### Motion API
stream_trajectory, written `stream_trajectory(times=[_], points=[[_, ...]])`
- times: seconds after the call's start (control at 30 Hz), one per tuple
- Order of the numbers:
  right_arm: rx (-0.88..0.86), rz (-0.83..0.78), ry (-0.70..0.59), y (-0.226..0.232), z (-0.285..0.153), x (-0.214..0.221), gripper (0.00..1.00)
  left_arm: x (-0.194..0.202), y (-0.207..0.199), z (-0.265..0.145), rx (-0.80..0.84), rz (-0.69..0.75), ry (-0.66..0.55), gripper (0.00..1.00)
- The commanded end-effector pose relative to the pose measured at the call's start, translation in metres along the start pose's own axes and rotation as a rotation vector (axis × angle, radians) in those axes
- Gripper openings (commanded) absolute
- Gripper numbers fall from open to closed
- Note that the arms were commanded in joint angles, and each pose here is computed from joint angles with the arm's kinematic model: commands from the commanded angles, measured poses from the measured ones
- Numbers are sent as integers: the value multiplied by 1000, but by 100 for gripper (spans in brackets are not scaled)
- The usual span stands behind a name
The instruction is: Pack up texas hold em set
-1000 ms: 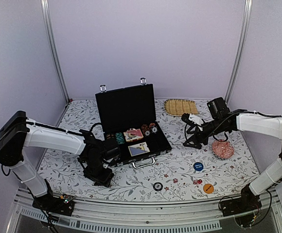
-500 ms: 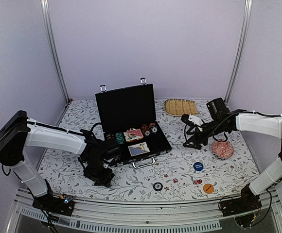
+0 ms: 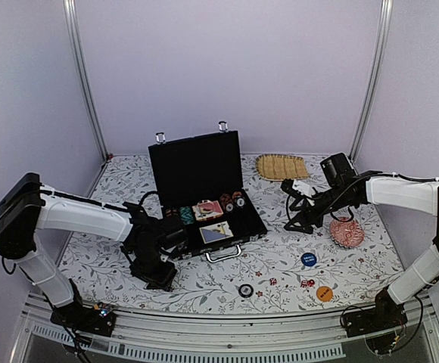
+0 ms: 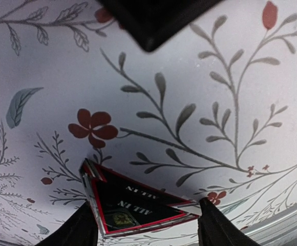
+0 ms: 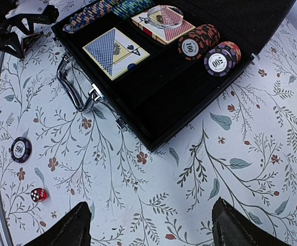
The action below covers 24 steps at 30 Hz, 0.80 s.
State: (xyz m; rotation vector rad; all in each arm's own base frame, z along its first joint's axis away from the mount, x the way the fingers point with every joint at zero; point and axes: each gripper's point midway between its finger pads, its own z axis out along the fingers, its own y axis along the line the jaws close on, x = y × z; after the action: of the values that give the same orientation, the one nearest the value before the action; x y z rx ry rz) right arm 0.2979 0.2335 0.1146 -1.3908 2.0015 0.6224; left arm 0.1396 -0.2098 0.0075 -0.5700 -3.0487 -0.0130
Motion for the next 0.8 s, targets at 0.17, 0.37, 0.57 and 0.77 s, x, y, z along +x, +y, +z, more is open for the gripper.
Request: stream_trajectory(times=[0.17, 0.37, 0.57, 0.77], points=[[-28, -11, -1, 3, 3, -6, 82, -6, 3, -7, 18, 6, -57, 56], [-37, -15, 5, 5, 6, -5, 83, -25, -7, -56, 35, 9, -138, 56], [-39, -17, 1, 6, 5, -7, 83, -73, -33, -94, 46, 56, -238, 57], [-34, -18, 1, 6, 3, -8, 83, -136, -50, -96, 42, 15, -325, 57]])
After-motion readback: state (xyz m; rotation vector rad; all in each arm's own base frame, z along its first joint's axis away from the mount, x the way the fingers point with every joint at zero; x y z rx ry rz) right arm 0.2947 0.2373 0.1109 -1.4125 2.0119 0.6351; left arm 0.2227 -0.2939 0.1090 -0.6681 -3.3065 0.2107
